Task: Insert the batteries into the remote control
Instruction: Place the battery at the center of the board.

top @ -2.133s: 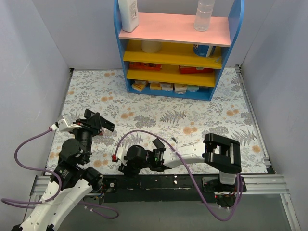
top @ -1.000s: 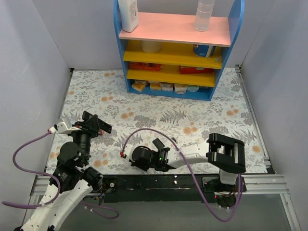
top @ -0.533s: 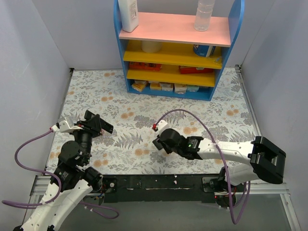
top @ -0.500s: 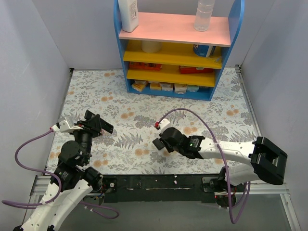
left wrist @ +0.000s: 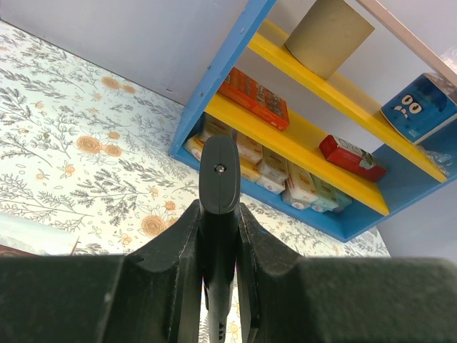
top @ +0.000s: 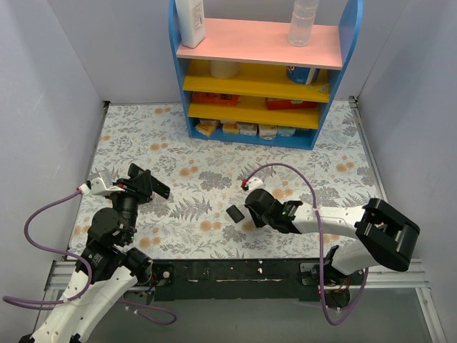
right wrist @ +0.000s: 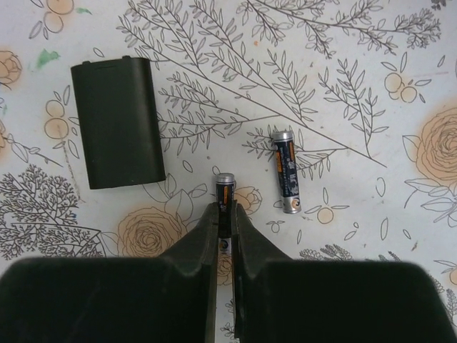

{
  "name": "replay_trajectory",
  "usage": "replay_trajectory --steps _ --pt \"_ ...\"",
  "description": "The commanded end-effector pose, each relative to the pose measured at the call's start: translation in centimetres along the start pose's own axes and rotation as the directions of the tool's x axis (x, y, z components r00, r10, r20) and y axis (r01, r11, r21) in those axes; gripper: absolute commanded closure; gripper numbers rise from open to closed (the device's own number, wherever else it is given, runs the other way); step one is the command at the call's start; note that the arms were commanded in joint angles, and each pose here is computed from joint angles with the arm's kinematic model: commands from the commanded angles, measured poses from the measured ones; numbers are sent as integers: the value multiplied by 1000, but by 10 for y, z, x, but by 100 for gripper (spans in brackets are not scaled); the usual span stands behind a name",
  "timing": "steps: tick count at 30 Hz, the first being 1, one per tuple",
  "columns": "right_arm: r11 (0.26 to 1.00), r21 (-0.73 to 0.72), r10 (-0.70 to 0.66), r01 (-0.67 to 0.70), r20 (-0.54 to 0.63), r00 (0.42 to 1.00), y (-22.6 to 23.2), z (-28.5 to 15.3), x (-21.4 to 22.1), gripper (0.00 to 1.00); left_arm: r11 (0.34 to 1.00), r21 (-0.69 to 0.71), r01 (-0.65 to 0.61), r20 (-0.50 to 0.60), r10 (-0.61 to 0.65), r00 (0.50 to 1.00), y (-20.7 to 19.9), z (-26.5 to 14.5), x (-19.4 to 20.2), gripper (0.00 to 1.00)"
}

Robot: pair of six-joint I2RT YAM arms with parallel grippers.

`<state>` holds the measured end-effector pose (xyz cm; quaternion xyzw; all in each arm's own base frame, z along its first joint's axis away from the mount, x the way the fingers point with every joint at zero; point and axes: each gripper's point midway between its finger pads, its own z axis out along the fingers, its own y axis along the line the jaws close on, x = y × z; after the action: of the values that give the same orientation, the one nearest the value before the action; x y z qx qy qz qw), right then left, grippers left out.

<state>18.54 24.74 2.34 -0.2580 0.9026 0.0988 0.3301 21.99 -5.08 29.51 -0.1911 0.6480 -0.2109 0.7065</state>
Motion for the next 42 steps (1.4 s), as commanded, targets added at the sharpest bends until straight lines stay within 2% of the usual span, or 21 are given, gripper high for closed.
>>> replay_trajectory --steps 1,5,11,29,42 --pt "999 -10 46 -46 10 999 4 5 -1 85 1000 10 -20 -12 20 1000 -1 3 5 100" --pt "999 -13 47 -47 -1 999 5 3 -1 68 1000 13 -23 -13 23 1000 -2 3 6 100" --pt "997 -24 69 -69 -5 998 3 -11 -2 58 1000 18 -20 -13 20 1000 -3 3 6 100" --pt "994 -53 87 -91 -72 994 8 -11 19 58 1000 26 -12 -9 12 1000 -4 2 4 100" --pt "960 -251 107 -121 -68 992 44 -13 14 60 1000 24 -7 -2 7 1000 -3 1 3 100"
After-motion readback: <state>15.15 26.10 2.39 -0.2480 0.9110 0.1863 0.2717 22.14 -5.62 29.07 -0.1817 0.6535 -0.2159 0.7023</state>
